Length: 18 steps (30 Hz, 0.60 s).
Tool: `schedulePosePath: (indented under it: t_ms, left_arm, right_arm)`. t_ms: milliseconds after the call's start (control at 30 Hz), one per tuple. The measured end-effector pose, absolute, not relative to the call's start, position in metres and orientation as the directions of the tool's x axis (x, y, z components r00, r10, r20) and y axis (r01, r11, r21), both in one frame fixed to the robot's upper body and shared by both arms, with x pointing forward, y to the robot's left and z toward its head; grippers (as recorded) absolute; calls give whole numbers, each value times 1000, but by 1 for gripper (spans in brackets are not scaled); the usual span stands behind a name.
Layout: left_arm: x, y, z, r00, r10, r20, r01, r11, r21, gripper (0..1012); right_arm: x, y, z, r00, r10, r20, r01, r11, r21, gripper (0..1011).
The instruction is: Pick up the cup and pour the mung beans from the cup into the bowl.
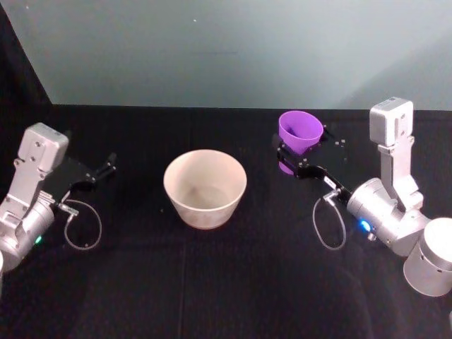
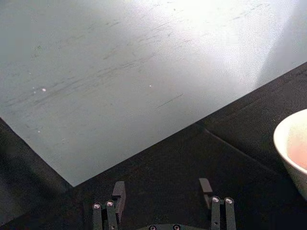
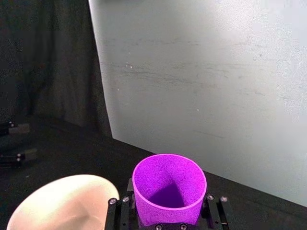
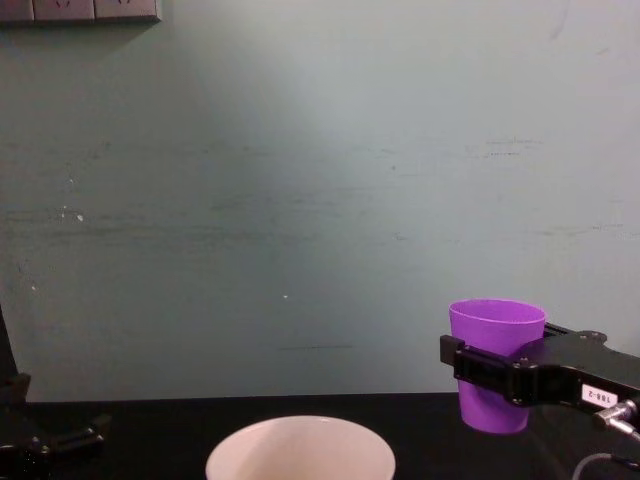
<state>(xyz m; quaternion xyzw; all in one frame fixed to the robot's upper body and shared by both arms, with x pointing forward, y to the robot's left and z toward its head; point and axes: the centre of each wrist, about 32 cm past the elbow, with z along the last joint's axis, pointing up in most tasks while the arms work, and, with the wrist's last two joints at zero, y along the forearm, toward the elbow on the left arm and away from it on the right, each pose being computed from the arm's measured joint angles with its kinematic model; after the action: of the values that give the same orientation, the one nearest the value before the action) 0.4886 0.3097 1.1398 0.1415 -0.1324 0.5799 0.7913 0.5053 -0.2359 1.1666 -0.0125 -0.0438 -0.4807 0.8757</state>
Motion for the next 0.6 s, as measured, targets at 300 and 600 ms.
schedulePosePath:
  t_ms: [300, 600]
  left_arm:
    - [489, 310, 1140, 292, 880, 374, -955, 287, 70, 1000]
    - [489, 310, 1140, 292, 880, 374, -955, 287, 70, 1000]
  right_arm:
    - [505, -236, 1167, 534, -841, 89, 843, 538, 20, 723]
    - [505, -236, 1167, 534, -841, 89, 843, 538, 20, 723]
